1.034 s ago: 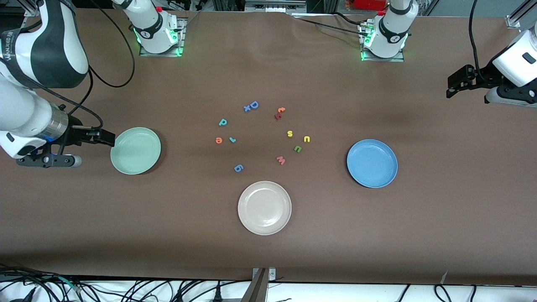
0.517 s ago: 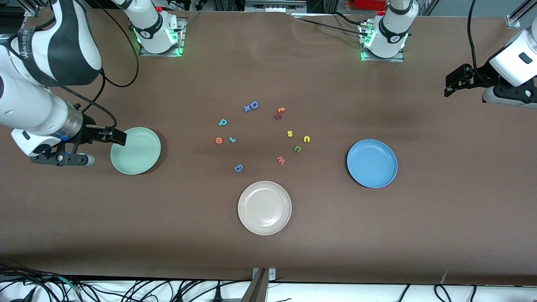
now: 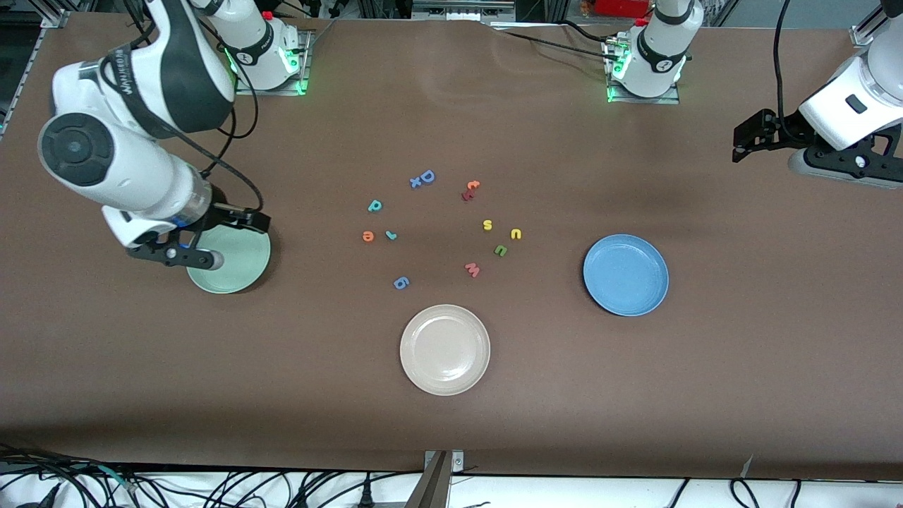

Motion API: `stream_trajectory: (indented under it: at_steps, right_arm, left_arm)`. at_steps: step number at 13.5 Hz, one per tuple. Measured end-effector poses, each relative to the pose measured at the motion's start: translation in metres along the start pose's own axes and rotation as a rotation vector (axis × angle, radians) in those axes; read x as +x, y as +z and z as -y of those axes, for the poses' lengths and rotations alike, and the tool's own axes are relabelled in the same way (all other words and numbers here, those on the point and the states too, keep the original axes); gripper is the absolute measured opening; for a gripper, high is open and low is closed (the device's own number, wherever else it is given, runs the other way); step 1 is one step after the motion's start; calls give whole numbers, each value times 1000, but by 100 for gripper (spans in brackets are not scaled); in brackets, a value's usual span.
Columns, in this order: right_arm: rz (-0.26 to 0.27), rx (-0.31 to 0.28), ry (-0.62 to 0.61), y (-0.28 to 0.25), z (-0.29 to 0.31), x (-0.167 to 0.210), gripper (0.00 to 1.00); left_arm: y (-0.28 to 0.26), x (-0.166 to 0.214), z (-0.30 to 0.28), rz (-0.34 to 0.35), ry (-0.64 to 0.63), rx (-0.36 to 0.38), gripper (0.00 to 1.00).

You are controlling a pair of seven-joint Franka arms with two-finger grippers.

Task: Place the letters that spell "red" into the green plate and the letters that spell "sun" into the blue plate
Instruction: 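Move the right gripper over the teal letter d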

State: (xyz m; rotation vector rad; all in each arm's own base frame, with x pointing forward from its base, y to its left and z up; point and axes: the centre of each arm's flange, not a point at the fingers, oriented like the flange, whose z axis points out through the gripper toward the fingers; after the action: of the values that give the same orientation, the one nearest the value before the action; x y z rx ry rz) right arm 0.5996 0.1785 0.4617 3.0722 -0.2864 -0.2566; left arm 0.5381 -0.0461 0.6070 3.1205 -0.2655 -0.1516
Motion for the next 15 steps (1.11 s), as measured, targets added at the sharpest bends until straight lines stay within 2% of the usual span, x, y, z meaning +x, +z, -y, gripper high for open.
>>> stream_trajectory:
  at_steps: [2,7,9,12,15]
  right_arm:
    - [27,12,31,19,22,-13,100]
    - [45,15,132,97,69,-51,100]
    - [44,19,160,128,82,-67,100]
    - [21,57,209,181,99,-95,100]
    - [39,64,247,220,113,-116,99]
  left_arm:
    - [2,0,0,6,0,-1,100]
    - [21,8,-8,48,17,-4,100]
    - [30,13,-16,66,33,-5,100]
    - [34,15,-19,73,38,-6,100]
    - [34,15,-19,73,38,-6,100]
